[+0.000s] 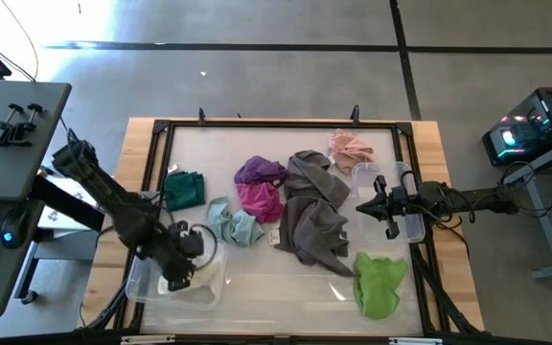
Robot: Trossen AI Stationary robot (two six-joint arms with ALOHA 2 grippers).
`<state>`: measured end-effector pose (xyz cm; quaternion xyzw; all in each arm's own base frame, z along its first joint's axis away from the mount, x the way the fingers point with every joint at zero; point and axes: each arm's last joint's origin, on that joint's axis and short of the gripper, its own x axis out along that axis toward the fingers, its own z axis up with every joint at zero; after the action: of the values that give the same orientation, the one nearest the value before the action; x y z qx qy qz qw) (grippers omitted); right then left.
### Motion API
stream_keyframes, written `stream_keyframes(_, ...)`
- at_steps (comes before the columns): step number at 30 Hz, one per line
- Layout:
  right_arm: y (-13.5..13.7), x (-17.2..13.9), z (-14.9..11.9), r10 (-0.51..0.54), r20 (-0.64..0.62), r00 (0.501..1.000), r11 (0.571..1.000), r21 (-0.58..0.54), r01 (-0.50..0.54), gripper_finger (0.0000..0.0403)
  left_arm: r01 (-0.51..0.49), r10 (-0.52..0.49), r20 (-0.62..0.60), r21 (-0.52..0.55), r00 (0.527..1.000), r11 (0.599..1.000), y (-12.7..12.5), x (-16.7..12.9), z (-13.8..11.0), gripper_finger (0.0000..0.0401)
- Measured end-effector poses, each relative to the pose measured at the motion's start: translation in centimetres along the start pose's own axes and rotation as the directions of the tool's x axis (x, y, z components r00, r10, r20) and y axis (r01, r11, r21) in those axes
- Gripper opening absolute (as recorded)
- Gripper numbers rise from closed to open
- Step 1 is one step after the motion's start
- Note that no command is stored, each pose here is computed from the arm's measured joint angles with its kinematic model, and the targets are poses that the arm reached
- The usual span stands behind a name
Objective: Sort microfiber towel by color & place in baskets
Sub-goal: Put the white microfiber towel into the bottom transparent bin, then adjust the bottom transparent bin
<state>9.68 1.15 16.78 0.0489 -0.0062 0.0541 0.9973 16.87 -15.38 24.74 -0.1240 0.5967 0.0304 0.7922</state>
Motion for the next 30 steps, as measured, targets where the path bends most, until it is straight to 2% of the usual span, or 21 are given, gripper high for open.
stream_keyframes(3,0.0,0.0,0.0,0.0,0.0,1.0,1.0,0.0,0.0,0.0,-0.034,0.035,-0.097,0.006,0.995,0.999,-0.8,1.9,-0.2,0.0104)
stream_keyframes(8,0.0,0.0,0.0,-0.001,0.0,1.0,1.0,0.0,0.001,0.0,-0.098,0.099,-0.187,0.017,0.977,0.995,-1.5,4.1,-0.6,0.0094)
stream_keyframes(11,0.0,0.0,0.0,0.0,0.0,1.0,1.0,0.0,0.0,0.0,-0.052,0.045,-0.246,-0.021,0.968,0.998,-1.9,4.6,-0.7,0.0088)
stream_keyframes(13,0.0,0.0,0.0,0.0,0.0,1.0,1.0,0.0,0.0,0.0,-0.029,0.017,-0.251,-0.045,0.968,0.999,-1.9,3.8,-0.7,0.0085)
stream_keyframes(16,0.0,0.0,0.0,0.0,0.0,1.0,1.0,0.0,0.0,0.0,0.001,-0.016,-0.197,-0.08,0.98,0.997,-2.0,2.4,-0.3,0.0078)
stream_keyframes(22,0.0,0.0,0.0,0.0,0.0,1.0,1.0,0.0,0.0,0.0,0.039,-0.038,0.028,-0.066,0.999,0.997,-2.6,-1.1,0.9,0.0061)
stream_keyframes(27,0.0,0.0,0.0,0.0,0.0,1.0,1.0,0.0,0.0,0.0,0.031,-0.05,0.179,0.106,0.983,0.994,-3.2,-2.8,1.9,0.0051)
stream_keyframes(30,0.0,0.0,0.0,0.0,0.0,1.0,1.0,0.0,0.0,0.0,-0.022,-0.055,0.239,0.311,0.97,0.95,-3.4,-2.9,2.3,0.0055)
